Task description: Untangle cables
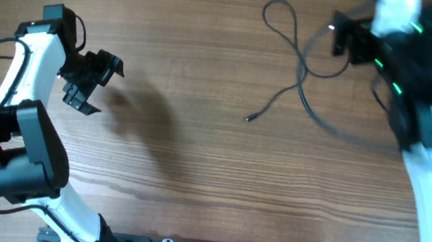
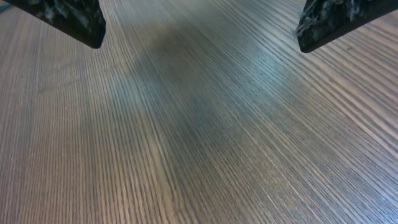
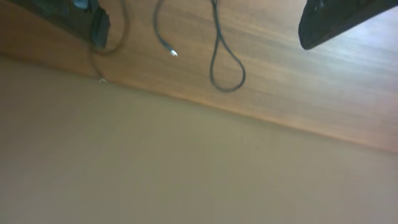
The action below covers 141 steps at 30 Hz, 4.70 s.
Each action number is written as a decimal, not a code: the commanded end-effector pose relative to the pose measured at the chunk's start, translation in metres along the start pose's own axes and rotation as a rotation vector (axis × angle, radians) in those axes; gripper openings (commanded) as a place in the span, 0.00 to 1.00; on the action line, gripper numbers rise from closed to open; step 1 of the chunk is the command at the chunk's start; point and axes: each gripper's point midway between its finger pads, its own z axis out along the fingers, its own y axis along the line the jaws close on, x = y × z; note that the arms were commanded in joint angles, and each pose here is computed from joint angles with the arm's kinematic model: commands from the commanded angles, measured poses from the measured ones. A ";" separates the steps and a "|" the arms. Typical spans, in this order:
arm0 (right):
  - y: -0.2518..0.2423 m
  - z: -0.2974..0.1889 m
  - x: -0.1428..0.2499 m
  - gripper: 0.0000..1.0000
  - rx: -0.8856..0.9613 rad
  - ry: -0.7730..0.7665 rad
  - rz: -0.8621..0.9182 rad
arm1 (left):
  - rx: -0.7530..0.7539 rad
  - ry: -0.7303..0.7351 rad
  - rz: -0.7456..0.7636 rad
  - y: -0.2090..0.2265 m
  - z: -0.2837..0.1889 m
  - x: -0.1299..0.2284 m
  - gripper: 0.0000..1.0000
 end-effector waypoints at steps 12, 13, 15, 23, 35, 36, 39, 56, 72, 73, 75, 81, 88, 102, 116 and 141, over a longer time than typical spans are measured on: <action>-0.001 -0.213 0.106 1.00 0.179 -0.172 0.357 | 0.025 -0.015 0.009 -0.002 -0.010 0.001 1.00; -0.001 -0.212 0.111 1.00 0.177 -0.198 0.380 | 0.025 -0.015 0.009 -0.002 -0.010 0.001 1.00; 0.000 -0.203 0.117 1.00 0.167 -0.257 0.445 | 0.024 -0.015 0.009 -0.002 -0.010 0.001 1.00; -0.031 -0.163 0.158 1.00 0.358 -0.242 0.586 | 0.024 -0.015 0.009 -0.002 -0.010 0.001 1.00; -0.035 -0.163 0.166 1.00 0.382 -0.254 0.641 | 0.024 -0.015 0.009 -0.002 -0.010 0.001 1.00; -0.038 -0.162 0.169 1.00 0.396 -0.253 0.650 | 0.024 -0.015 0.009 -0.002 -0.010 0.001 1.00; -0.051 -0.157 0.181 1.00 0.453 -0.288 0.748 | 0.024 -0.015 0.009 -0.002 -0.010 0.001 1.00; -0.060 -0.109 0.249 1.00 0.447 -0.455 0.764 | 0.024 -0.015 0.009 -0.002 -0.010 0.001 1.00; -0.044 -0.096 0.243 1.00 0.412 -0.400 0.297 | 0.024 -0.015 0.009 -0.002 -0.010 0.001 1.00; -0.044 -0.096 0.243 1.00 0.412 -0.400 0.297 | 0.024 -0.015 0.009 -0.002 -0.010 0.001 1.00; -0.044 -0.096 0.243 1.00 0.412 -0.400 0.297 | 0.024 -0.015 0.009 -0.002 -0.010 0.001 1.00; -0.044 -0.096 0.243 1.00 0.412 -0.400 0.297 | 0.024 -0.015 0.009 -0.002 -0.010 0.001 1.00; -0.044 -0.096 0.243 1.00 0.412 -0.400 0.297 | 0.030 -0.039 0.004 -0.002 -0.012 -0.006 1.00; -0.044 -0.096 0.243 1.00 0.412 -0.400 0.297 | 0.498 -0.570 0.333 -0.015 -0.226 0.106 1.00; -0.044 -0.096 0.243 1.00 0.412 -0.400 0.297 | 0.835 -0.786 0.399 0.164 -0.291 0.216 1.00; -0.044 -0.096 0.243 1.00 0.412 -0.400 0.297 | 1.055 -1.085 0.833 0.057 -0.165 0.164 1.00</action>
